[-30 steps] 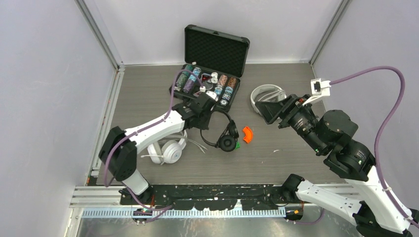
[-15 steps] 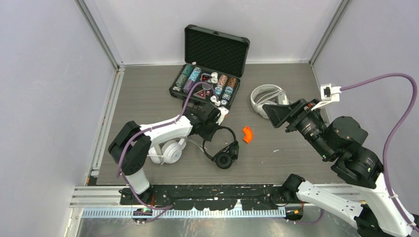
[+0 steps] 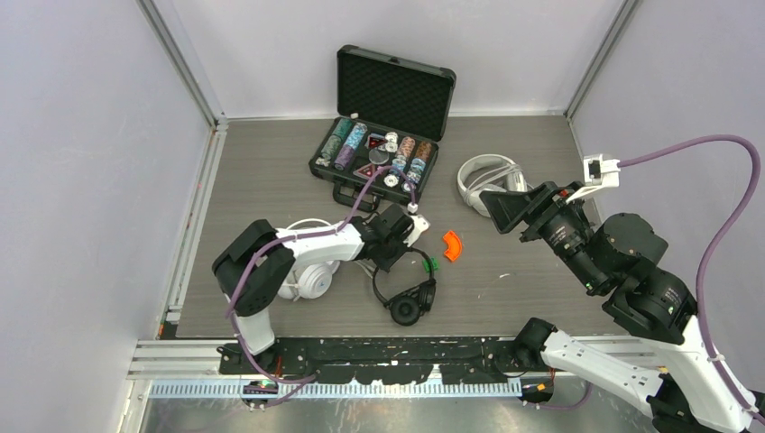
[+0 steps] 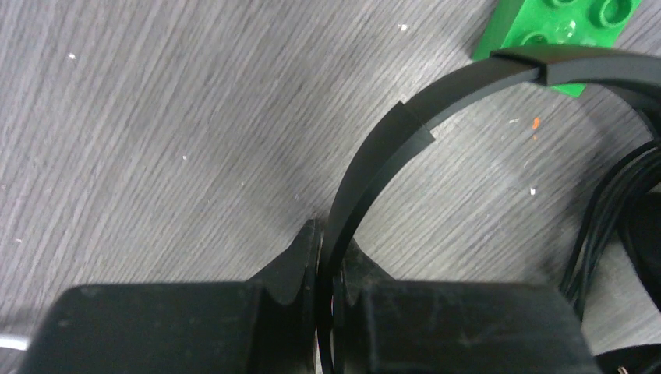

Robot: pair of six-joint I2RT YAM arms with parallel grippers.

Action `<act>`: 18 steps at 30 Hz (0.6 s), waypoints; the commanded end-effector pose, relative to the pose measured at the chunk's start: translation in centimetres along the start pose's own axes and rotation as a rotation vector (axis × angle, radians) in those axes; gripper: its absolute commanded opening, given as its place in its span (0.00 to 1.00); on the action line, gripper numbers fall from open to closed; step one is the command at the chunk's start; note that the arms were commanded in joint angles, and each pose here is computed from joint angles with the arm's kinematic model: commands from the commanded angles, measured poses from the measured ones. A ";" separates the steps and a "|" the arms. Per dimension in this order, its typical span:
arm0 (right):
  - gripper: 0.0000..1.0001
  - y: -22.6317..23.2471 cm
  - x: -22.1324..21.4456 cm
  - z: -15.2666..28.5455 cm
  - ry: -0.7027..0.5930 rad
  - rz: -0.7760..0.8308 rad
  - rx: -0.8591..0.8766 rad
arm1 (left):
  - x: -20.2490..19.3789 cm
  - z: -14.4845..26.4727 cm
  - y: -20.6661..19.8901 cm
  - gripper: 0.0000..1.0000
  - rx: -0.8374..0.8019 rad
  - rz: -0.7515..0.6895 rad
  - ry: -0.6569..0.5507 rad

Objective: Wrap the headphones
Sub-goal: Reset both arms

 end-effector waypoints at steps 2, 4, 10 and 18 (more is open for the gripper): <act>0.71 0.1 0.8 0.1 -0.056 0.007 0.000 | 0.4 -0.4 -0.3 0.08 0.013 -0.036 -0.038; 0.71 0.0 0.8 0.1 -0.056 0.009 -0.003 | 0.1 -0.6 -0.4 0.11 0.020 -0.052 -0.029; 0.71 0.0 0.6 -0.1 -0.054 0.012 -0.003 | -0.1 -0.6 -0.6 0.26 0.016 -0.060 -0.016; 0.71 -0.6 -0.6 -0.8 -0.020 0.024 -0.019 | 2.7 3.4 -0.4 0.41 0.015 -0.033 -0.105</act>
Point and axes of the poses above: each gripper's point midway between its finger pads, its own z axis back along the fingers, its own y axis along the line the jaws close on, x = y × z, the point moved 8 cm from there along z, back along the fingers, and after that the axes turned 7 degrees about -z, right-handed, at the moved point
